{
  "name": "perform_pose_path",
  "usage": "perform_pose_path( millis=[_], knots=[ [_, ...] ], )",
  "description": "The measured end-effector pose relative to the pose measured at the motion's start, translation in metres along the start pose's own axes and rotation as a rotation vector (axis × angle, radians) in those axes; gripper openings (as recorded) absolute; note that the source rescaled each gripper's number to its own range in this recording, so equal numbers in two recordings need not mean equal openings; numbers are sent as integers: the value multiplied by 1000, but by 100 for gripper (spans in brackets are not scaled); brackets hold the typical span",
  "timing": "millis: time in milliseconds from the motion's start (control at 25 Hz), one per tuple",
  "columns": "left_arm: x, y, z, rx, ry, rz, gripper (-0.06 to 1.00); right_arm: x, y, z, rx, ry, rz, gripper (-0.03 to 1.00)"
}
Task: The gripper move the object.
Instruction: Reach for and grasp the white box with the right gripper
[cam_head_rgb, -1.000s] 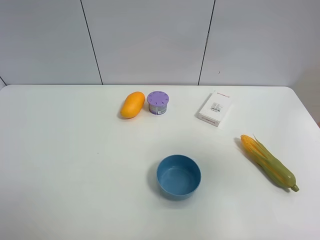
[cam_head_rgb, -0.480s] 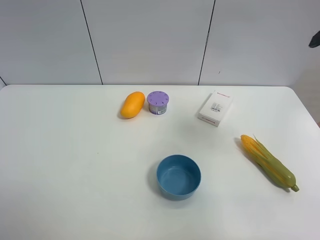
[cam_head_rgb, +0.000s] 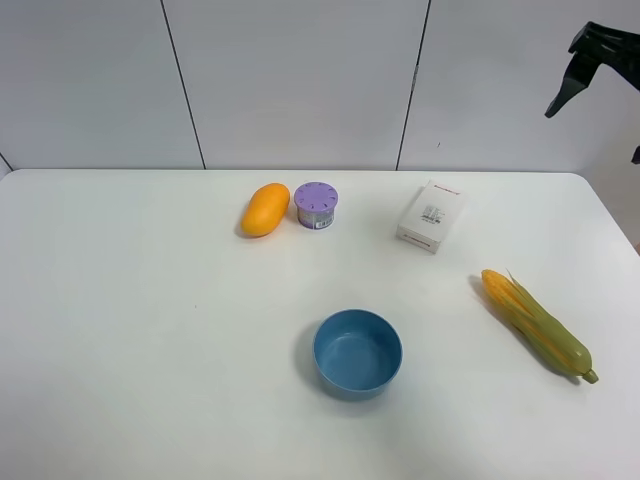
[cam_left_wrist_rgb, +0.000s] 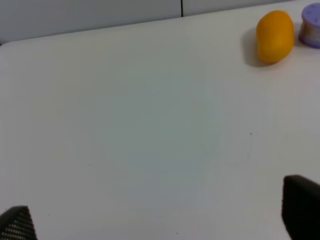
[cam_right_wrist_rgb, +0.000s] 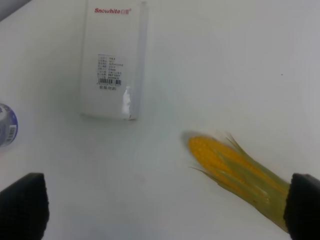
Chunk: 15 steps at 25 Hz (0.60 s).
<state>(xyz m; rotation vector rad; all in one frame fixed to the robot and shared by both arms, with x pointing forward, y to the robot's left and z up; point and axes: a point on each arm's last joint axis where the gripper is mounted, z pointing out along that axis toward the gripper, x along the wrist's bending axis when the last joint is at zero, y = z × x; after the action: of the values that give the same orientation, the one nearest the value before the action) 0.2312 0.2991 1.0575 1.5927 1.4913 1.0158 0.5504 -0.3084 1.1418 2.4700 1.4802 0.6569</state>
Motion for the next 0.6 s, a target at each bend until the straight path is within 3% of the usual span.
perform_pose_path(
  millis=[600],
  knots=[
    [0,0,0,0,0,0,100,1,13,42,82,-55,121,80]
  ],
)
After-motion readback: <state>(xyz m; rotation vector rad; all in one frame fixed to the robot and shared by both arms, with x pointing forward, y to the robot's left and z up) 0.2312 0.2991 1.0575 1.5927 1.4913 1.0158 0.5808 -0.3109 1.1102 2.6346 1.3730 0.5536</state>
